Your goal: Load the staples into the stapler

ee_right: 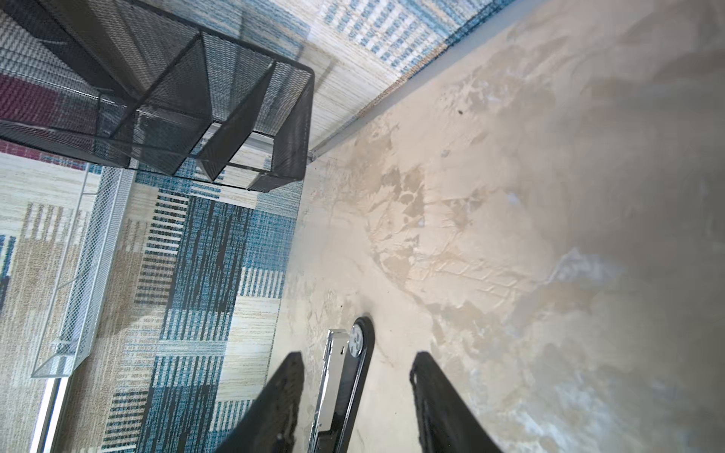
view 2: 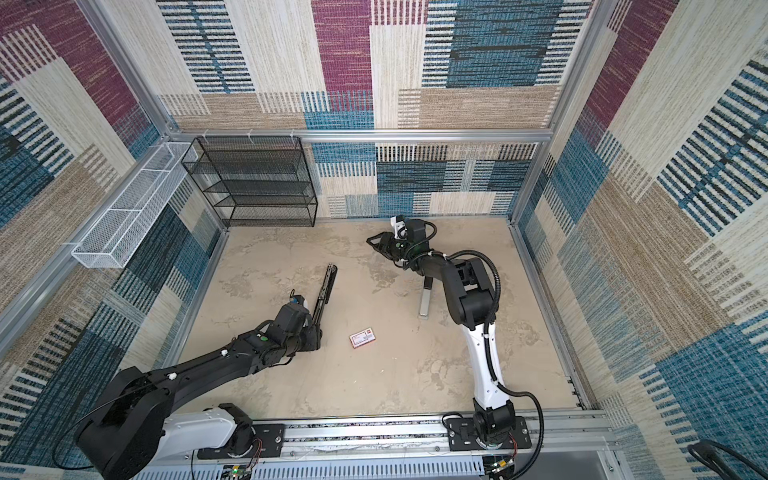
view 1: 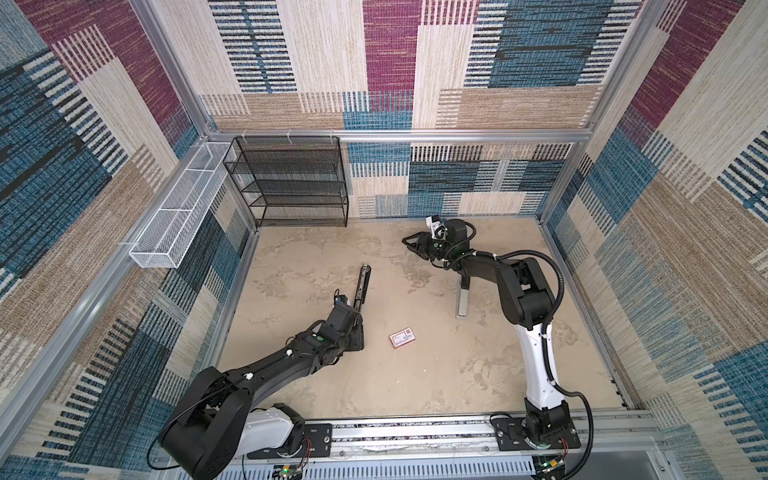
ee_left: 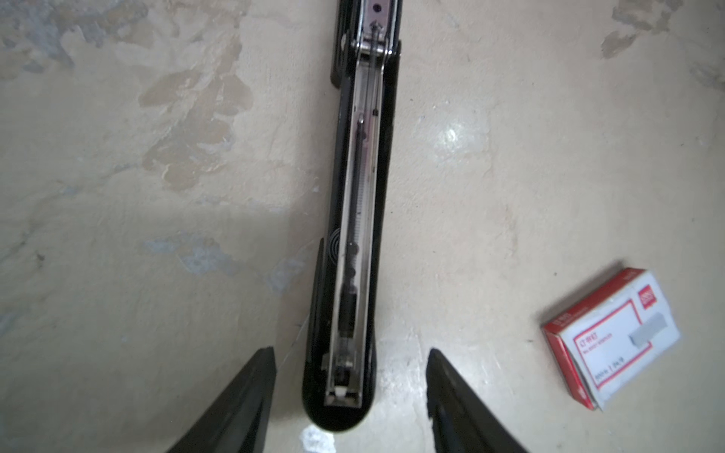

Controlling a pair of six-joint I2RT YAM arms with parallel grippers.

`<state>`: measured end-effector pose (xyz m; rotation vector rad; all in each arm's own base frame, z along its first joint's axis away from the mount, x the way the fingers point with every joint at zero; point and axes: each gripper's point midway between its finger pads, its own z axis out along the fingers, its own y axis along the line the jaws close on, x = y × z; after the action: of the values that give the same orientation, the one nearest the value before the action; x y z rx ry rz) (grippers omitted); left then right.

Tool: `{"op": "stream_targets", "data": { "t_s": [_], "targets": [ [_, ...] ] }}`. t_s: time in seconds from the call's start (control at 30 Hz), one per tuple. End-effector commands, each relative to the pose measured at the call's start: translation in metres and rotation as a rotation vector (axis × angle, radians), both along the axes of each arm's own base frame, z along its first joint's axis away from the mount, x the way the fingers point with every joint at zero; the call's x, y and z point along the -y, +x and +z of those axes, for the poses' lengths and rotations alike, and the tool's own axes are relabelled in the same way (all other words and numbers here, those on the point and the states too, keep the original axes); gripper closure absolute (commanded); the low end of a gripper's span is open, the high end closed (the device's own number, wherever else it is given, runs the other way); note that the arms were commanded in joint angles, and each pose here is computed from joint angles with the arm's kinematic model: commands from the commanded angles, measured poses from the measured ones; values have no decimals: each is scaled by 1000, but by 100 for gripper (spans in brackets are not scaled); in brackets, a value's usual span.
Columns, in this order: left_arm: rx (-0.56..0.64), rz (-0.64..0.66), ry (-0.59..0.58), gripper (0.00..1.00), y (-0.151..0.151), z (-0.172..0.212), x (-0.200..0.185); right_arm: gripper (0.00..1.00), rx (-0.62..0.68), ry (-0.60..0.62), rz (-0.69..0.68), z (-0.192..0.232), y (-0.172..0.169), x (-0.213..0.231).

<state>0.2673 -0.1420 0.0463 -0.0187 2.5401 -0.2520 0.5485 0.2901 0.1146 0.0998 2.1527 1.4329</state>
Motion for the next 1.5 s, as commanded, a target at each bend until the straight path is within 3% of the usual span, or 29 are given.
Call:
{"op": "stream_targets", "data": {
  "t_s": [0.0,0.33,0.77,0.97,1.13,1.33,1.37,1.47],
  "targets": [
    [-27,-15,-15,37,3,-1,8,51,33,-10,24,13,-11,0],
    [-97,-98,-148,47,22,-5,58,51,80,-63,32,41,-60,18],
    [-99,-246,-313,43,69,21,146,49,123,-211,-67,50,-137,69],
    [-27,-242,-176,39,78,52,124,40,173,-300,-130,60,-154,91],
    [28,-265,3,28,97,80,97,30,209,-349,-132,59,-172,101],
    [-66,-254,135,25,142,78,65,26,219,-340,-106,54,-196,104],
    [-91,-251,142,25,150,74,60,20,220,-337,-101,53,-200,104],
    [-164,-246,133,25,171,60,51,19,223,-342,-102,53,-207,107]
  ]
}}
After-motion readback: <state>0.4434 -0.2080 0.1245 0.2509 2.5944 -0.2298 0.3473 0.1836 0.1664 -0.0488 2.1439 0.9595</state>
